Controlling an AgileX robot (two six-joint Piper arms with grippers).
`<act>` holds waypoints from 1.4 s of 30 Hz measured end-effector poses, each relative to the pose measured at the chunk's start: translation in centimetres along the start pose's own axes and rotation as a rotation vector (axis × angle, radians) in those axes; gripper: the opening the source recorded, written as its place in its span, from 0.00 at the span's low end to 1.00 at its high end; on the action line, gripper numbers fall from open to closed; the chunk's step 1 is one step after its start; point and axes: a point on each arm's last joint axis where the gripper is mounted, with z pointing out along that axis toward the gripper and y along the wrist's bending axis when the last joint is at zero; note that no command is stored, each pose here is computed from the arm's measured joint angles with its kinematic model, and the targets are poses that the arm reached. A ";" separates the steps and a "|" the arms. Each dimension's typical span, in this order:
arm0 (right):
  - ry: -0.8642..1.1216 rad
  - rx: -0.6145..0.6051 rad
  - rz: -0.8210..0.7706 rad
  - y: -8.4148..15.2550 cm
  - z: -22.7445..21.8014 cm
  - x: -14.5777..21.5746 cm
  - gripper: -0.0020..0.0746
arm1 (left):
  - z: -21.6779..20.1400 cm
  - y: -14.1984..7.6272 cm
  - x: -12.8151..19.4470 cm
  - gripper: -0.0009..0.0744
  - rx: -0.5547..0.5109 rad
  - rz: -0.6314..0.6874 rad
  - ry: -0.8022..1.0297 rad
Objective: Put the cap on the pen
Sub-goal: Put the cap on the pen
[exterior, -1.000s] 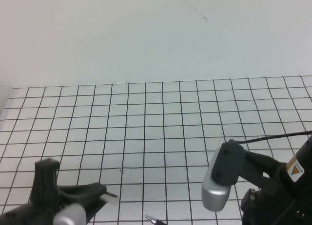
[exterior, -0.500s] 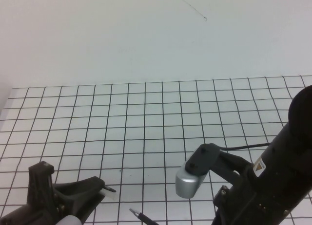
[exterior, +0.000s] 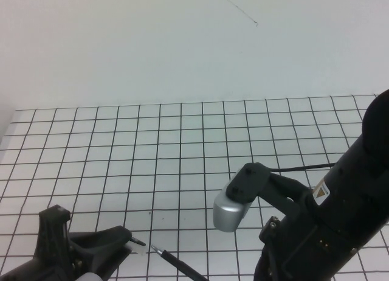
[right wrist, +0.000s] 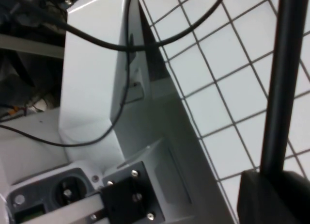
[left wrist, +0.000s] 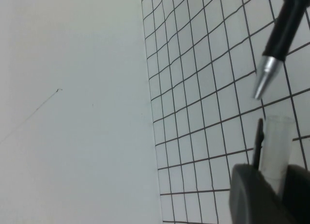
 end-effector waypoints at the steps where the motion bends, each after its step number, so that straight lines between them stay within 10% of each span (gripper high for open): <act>1: -0.002 -0.004 0.002 0.0 0.0 0.0 0.02 | 0.0 0.0 0.0 0.01 0.000 0.000 0.000; 42: 0.072 -0.056 0.017 -0.6 1.7 -0.1 0.02 | 0.0 -0.5 -0.1 0.01 0.052 -0.002 -0.010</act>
